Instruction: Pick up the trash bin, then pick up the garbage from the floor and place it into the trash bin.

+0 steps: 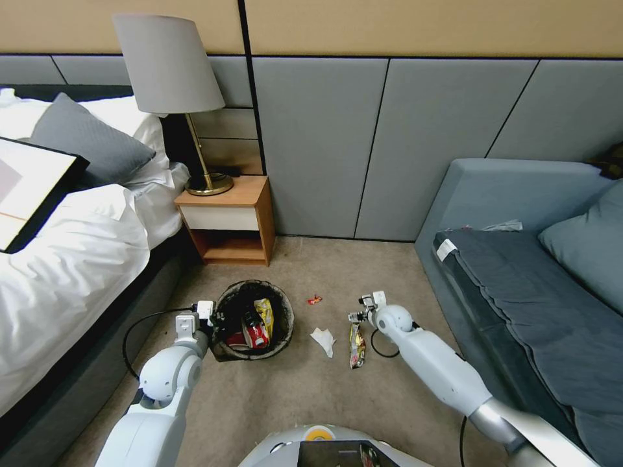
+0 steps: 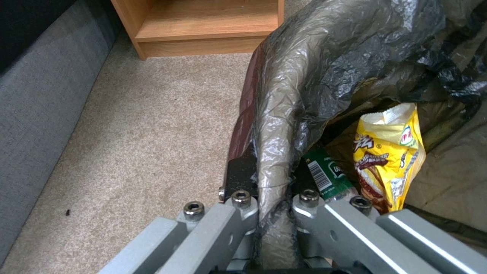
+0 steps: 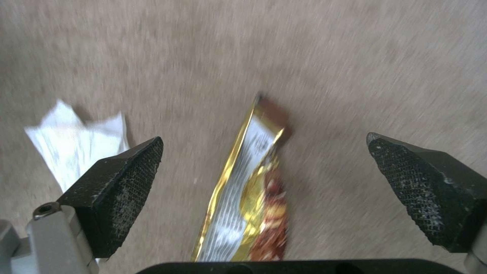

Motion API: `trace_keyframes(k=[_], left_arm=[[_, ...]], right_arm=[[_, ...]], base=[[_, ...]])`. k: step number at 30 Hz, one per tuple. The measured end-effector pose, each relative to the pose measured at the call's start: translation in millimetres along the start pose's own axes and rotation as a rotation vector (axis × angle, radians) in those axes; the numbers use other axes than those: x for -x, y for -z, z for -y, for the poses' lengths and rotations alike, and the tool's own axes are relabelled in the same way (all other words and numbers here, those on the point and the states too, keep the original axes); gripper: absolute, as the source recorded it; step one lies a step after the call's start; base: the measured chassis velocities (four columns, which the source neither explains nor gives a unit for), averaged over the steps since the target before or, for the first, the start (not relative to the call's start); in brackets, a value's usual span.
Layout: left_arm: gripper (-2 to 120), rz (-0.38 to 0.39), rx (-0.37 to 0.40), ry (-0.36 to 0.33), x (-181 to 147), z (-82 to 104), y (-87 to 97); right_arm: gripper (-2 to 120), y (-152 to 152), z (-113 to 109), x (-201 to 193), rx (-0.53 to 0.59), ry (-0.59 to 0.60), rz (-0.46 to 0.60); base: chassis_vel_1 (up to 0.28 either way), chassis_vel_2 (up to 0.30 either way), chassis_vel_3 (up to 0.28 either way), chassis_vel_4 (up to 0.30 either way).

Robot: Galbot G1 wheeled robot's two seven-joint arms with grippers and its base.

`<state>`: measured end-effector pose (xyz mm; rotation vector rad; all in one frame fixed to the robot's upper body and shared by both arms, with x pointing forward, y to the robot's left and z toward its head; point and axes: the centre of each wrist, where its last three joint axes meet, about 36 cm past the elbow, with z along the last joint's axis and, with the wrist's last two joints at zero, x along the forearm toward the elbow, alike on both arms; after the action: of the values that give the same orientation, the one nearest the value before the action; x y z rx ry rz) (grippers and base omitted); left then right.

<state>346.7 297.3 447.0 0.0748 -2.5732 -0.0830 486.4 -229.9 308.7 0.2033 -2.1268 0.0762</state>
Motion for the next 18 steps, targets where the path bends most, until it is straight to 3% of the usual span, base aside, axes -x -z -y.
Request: trace_keyframes(k=[11, 18], left_arm=[[0, -0.004, 0.000, -0.009, 2.5, 2.9, -1.4], [0, -0.006, -0.003, -0.011, 3.8, 3.2, -1.9]], right_arm=[[100, -27.7, -26.0, 13.4, 0.007, 0.033, -0.032], [100, -43.0, -26.4, 20.9, 0.007, 0.025, -0.048]], base=[[0.000, 0.000, 0.000, 0.000], [0.000, 0.000, 0.000, 0.000]])
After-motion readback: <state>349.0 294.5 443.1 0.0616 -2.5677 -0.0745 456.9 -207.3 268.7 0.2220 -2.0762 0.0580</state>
